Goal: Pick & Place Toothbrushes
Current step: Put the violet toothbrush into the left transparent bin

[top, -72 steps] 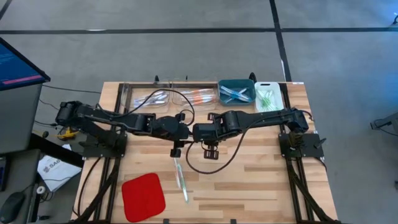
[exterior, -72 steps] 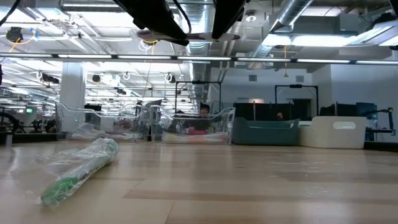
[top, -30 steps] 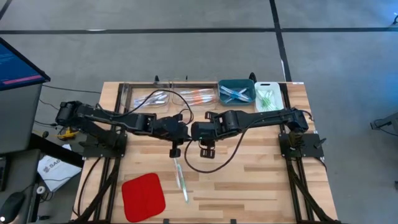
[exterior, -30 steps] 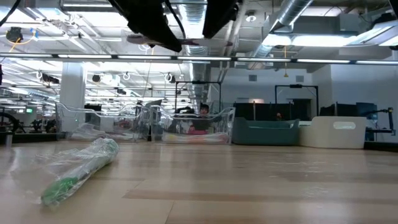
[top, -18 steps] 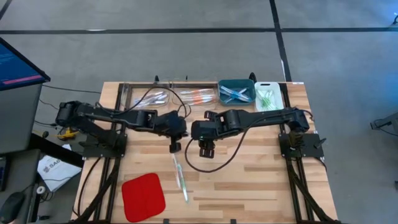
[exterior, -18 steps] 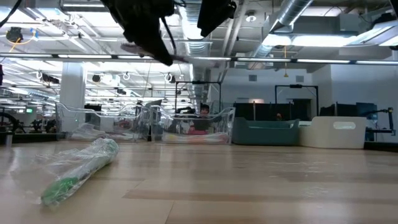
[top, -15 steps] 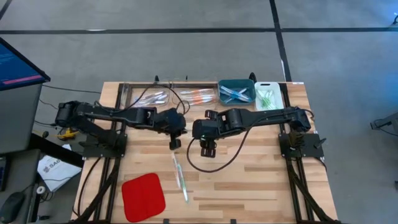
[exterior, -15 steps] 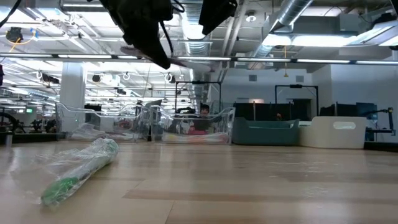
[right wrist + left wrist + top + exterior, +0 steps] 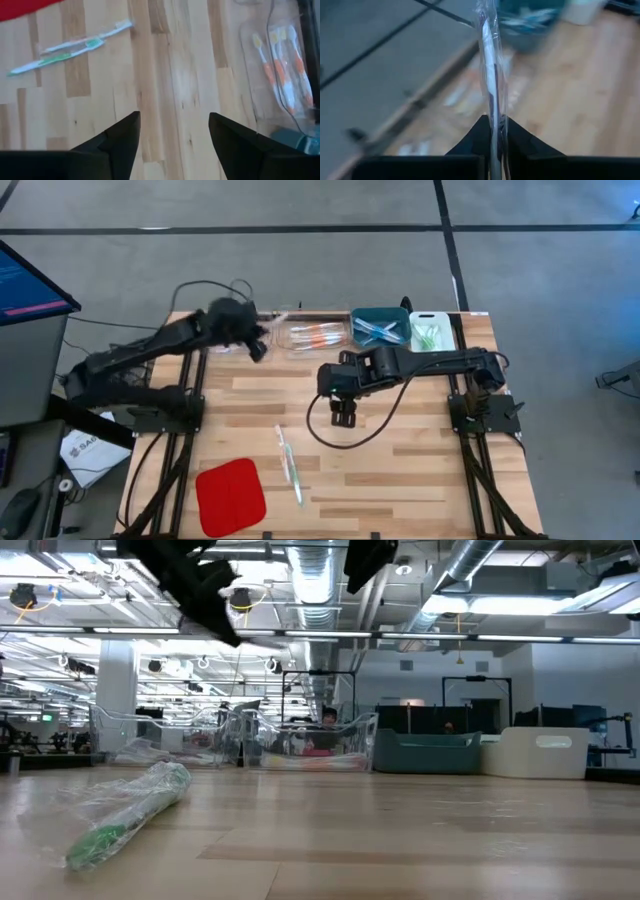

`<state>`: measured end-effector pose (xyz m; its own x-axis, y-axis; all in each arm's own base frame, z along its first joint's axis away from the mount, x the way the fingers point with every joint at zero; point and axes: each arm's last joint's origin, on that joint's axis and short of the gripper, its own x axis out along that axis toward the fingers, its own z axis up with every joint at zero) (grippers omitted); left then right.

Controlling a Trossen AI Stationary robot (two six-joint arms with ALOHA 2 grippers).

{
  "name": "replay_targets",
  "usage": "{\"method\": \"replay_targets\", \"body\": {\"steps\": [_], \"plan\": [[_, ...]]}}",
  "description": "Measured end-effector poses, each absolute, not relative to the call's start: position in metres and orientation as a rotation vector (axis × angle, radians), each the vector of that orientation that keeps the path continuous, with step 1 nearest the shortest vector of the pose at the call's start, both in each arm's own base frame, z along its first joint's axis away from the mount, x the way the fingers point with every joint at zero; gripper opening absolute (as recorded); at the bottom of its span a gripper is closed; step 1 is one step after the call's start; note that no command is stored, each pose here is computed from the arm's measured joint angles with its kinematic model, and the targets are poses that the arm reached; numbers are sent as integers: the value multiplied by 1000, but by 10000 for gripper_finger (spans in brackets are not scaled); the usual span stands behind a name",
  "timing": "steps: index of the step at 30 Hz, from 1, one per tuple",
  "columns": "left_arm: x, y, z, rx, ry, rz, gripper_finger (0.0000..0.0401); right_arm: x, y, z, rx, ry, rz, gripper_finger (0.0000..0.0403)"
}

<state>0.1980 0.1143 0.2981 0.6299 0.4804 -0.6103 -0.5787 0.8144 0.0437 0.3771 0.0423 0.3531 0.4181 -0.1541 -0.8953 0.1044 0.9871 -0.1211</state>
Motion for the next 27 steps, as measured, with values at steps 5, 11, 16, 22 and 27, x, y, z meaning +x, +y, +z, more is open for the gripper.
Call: {"method": "replay_targets", "body": {"steps": [5,11,16,22,27], "plan": [[169,147,286,-127,705,646,16,377,44,357,-18,1093,-173,229],[150,175,274,-214,738,680,16,379,47,357,-16,1073,-166,228],[134,183,257,-195,801,661,16,378,46,357,-2,1078,-177,228],[108,188,225,-265,845,635,16,376,47,359,22,1076,-190,229],[92,191,207,-275,828,623,16,377,47,359,22,1075,-191,228]]}}
